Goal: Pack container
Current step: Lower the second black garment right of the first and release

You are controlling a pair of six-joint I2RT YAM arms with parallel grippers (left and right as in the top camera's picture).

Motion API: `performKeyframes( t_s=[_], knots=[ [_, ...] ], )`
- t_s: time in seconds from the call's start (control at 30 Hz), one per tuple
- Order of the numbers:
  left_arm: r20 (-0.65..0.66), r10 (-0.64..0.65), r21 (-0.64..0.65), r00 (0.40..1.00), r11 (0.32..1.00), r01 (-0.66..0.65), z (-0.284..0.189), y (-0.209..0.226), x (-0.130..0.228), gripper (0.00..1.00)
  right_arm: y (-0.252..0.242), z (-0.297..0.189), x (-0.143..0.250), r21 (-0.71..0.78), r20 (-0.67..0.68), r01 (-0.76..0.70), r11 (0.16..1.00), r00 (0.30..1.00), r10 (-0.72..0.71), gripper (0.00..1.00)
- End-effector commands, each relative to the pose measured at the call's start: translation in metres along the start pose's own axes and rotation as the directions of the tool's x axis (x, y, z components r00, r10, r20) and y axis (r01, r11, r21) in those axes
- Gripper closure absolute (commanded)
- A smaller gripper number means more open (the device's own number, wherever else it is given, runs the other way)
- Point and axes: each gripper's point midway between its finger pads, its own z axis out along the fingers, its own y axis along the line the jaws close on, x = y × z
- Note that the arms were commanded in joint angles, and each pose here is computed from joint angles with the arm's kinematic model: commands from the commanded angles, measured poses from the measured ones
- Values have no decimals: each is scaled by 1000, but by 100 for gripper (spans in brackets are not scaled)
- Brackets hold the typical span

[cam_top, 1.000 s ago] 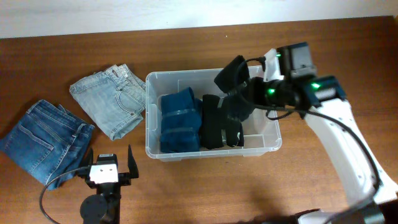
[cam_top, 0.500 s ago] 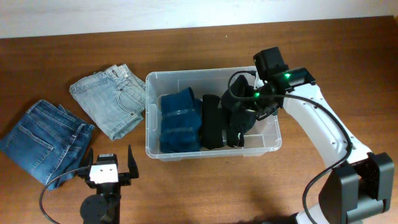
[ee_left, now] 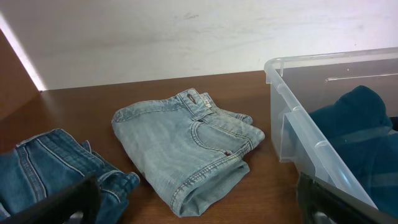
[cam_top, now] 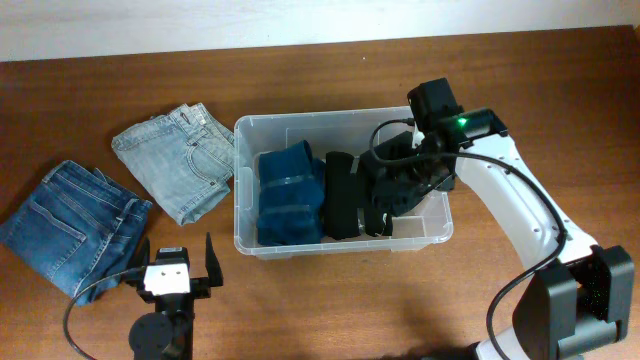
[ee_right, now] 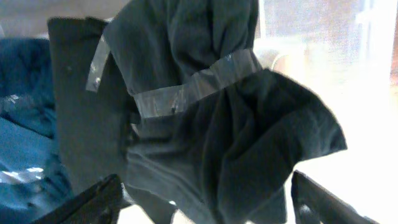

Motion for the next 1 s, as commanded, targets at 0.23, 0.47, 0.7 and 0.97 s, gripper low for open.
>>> performKeyframes(
  t_s=[0.23, 0.47, 0.7, 0.97],
  knots=[
    [1, 8, 5, 1000, 1000, -8, 0, -1, 2, 1, 11, -35, -21, 10, 66, 263, 965, 962, -263, 18],
    [1, 8, 5, 1000, 1000, -8, 0, -1, 2, 0, 18, -53, -33, 10, 116, 297, 955, 948, -296, 23],
    [1, 8, 5, 1000, 1000, -8, 0, -1, 2, 1, 11, -43, -45, 65, 155, 315, 947, 934, -322, 64],
    [0, 8, 5, 1000, 1000, -8, 1, -1, 3, 1, 4, -11, -37, 72, 131, 314, 947, 938, -321, 75]
  ],
)
